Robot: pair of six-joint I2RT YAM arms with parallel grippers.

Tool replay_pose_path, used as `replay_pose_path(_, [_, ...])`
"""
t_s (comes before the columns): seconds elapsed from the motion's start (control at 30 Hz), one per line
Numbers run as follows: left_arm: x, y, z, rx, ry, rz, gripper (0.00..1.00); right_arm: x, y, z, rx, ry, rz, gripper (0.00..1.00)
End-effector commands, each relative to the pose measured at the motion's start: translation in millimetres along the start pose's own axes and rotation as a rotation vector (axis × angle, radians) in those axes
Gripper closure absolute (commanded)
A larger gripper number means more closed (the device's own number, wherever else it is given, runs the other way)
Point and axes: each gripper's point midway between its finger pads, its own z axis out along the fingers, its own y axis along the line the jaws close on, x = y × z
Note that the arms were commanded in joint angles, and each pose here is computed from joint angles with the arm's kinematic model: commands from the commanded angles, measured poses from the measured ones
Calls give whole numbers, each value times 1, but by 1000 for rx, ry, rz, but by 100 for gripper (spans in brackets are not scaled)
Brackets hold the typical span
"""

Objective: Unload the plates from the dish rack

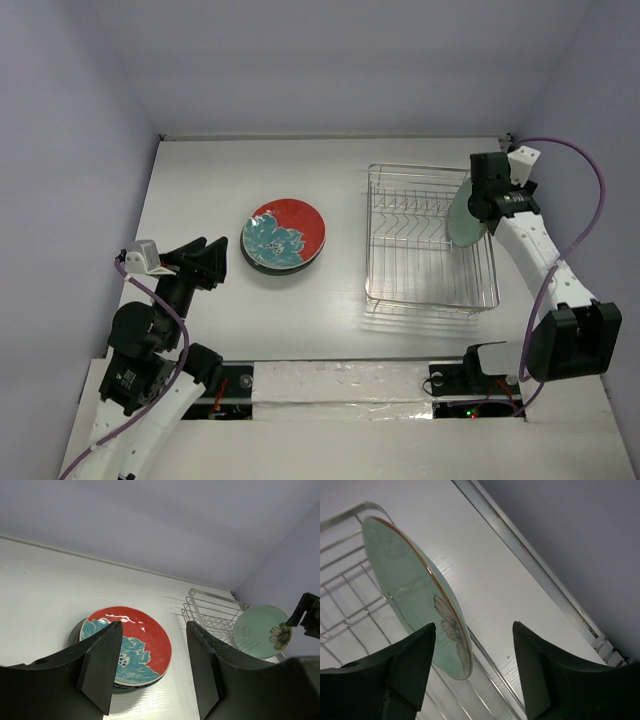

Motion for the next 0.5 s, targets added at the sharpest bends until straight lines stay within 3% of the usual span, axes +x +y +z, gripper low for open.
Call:
replay_pose_path(0.0, [-8, -6, 1, 28, -38, -1, 49, 0, 3, 9, -9, 37, -85, 33])
replay_pose_path(0.23, [-5, -5, 4, 21, -23, 3, 49, 12, 12, 33, 0, 82, -117, 47])
replay_pose_path(0.47, [-3, -5, 6, 18, -17, 6, 49, -12, 10, 24, -18, 36, -111, 88])
